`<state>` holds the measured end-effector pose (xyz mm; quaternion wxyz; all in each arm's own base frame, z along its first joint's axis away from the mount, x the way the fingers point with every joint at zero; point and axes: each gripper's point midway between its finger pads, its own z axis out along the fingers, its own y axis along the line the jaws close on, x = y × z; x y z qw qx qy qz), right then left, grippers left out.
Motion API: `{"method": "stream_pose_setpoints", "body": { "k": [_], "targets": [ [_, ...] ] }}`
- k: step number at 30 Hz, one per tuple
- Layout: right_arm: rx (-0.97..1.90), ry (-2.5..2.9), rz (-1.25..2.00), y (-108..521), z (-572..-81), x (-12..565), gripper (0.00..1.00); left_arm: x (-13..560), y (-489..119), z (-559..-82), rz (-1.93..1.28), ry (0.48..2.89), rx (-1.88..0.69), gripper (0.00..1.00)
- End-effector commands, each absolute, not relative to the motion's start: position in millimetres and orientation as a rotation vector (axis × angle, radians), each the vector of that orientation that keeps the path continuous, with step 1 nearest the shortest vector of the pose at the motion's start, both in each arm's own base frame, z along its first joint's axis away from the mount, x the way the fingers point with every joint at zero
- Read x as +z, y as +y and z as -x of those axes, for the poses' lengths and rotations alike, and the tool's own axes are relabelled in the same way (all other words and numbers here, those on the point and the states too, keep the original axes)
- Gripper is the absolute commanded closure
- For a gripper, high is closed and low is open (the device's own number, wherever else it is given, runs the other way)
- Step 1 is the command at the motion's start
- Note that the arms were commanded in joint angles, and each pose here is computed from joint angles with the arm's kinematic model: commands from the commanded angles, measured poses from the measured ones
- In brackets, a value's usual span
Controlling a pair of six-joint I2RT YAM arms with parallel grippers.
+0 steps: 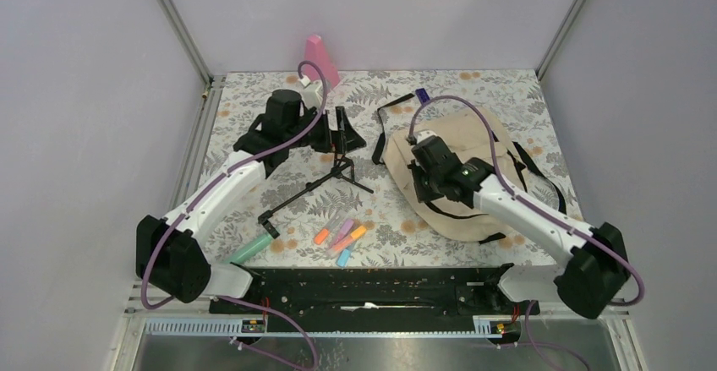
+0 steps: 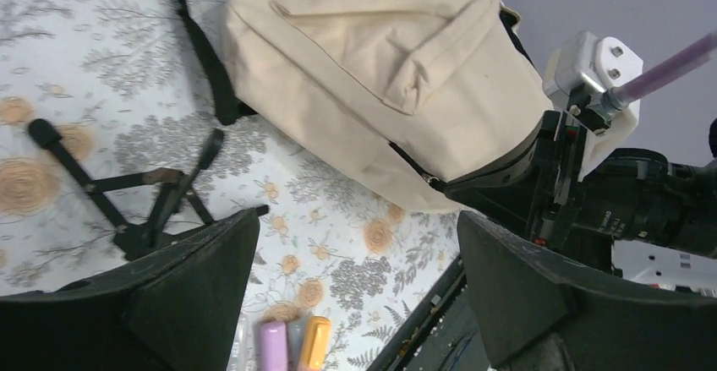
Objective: Pack the student bag
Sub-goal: Zip the student bag at the center of the board.
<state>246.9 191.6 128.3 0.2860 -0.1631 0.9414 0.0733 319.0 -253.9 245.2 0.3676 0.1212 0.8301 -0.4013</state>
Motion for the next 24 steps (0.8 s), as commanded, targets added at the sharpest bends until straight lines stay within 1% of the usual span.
{"method": "stream_pose_setpoints", "body": {
  "k": [1, 6, 10, 15, 19, 24],
  "targets": [
    [0.316, 2.484, 0.285, 191.8, -226.9, 133.7, 1.0, 256.7, -280.0, -313.2, -0.333, 2.077, -1.096, 0.11],
    [0.33, 2.456, 0.22, 181.4, -215.5, 134.4, 1.0, 254.5, -316.2, -304.0, -0.285, 2.055, -1.175, 0.11],
    [0.341, 2.412, 0.188, 172.2, -209.6, 140.1, 1.0, 244.3, -359.6, -289.0, -0.255, 2.066, -1.243, 0.11],
    [0.349, 2.369, 0.174, 161.5, -202.3, 145.9, 1.0, 218.9, -397.9, -285.4, -0.201, 2.122, -1.314, 0.11],
    [0.346, 2.357, 0.168, 152.8, -195.6, 145.6, 1.0, 189.5, -413.5, -284.6, -0.159, 2.199, -1.323, 0.11],
    [0.361, 2.346, 0.171, 150.6, -191.5, 141.7, 1.0, 158.4, -433.8, -270.1, -0.161, 2.278, -1.316, 0.11]
  ]
}}
